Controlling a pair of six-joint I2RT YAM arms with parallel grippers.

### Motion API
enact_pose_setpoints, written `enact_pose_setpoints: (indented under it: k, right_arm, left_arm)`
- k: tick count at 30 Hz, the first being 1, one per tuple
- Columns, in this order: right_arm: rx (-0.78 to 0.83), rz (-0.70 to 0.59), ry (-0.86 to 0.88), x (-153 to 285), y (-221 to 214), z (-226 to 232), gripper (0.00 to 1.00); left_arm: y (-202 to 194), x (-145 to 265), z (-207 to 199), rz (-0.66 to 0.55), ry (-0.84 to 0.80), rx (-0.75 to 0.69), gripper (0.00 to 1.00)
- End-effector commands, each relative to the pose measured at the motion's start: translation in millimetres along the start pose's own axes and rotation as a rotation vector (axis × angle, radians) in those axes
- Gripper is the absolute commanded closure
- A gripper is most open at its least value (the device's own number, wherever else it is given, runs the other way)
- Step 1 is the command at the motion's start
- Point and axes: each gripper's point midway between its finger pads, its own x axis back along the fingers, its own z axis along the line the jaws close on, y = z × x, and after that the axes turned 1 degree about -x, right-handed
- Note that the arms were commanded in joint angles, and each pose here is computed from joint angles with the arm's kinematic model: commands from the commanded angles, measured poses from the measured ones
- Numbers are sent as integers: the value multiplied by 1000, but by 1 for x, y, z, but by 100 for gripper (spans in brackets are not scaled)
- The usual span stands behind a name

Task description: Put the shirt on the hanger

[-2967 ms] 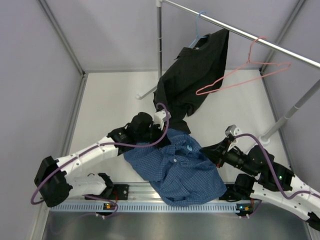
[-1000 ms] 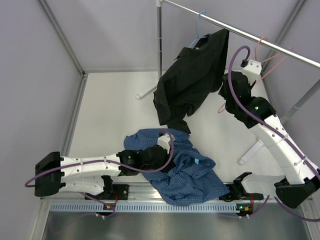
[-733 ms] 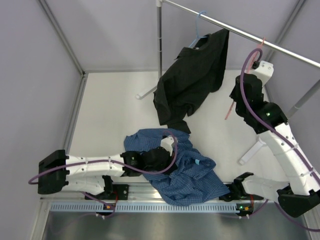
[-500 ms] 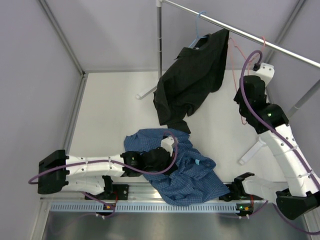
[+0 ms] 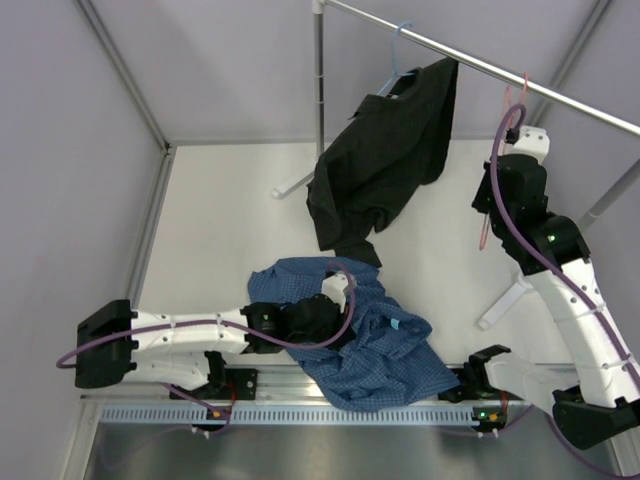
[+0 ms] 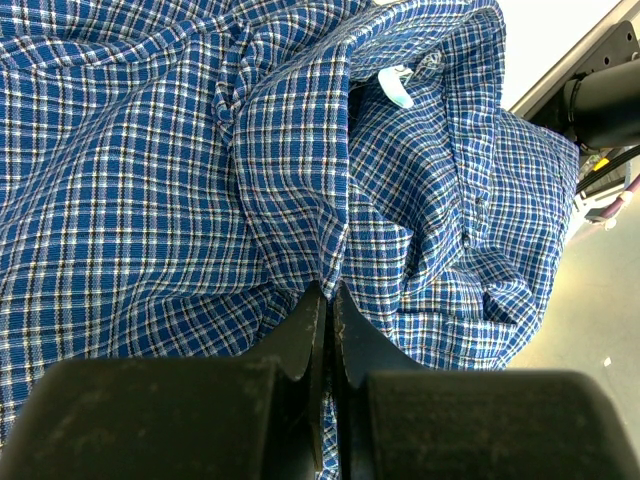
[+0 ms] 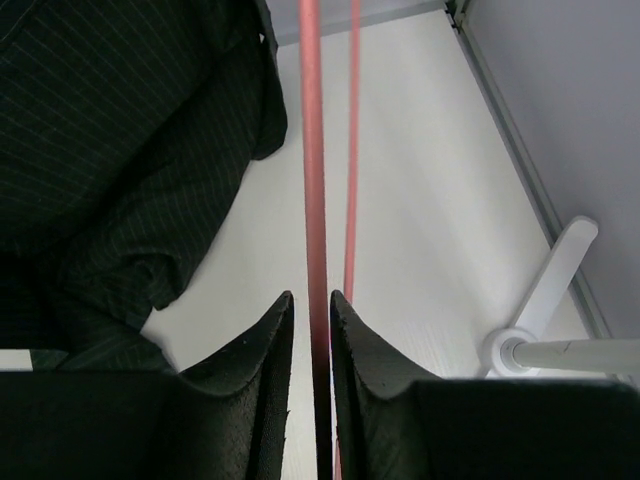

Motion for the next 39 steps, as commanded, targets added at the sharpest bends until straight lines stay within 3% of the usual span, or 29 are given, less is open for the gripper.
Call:
enact_pose_setpoints:
  k: [1,5,9,12,39]
  right_arm:
    - [12,-24,35,2,8,0,80]
    - [23,-12,45,0,4,0,82]
    - [28,0,40,-3,0,-3,97]
    - [29,4,36,-3,-2,-4,99]
    - [86,-126,131,27,52,2,100]
  left_arm:
    - [14,3,-14,-58,-50,19,100]
    - [15,3,-15,-59,-53,16,100]
    - [13,2,-13,-55,-48,18,100]
    - [13,1,-13,-53,-46,18,100]
    - [21,0,-8,-91,-8,23,100]
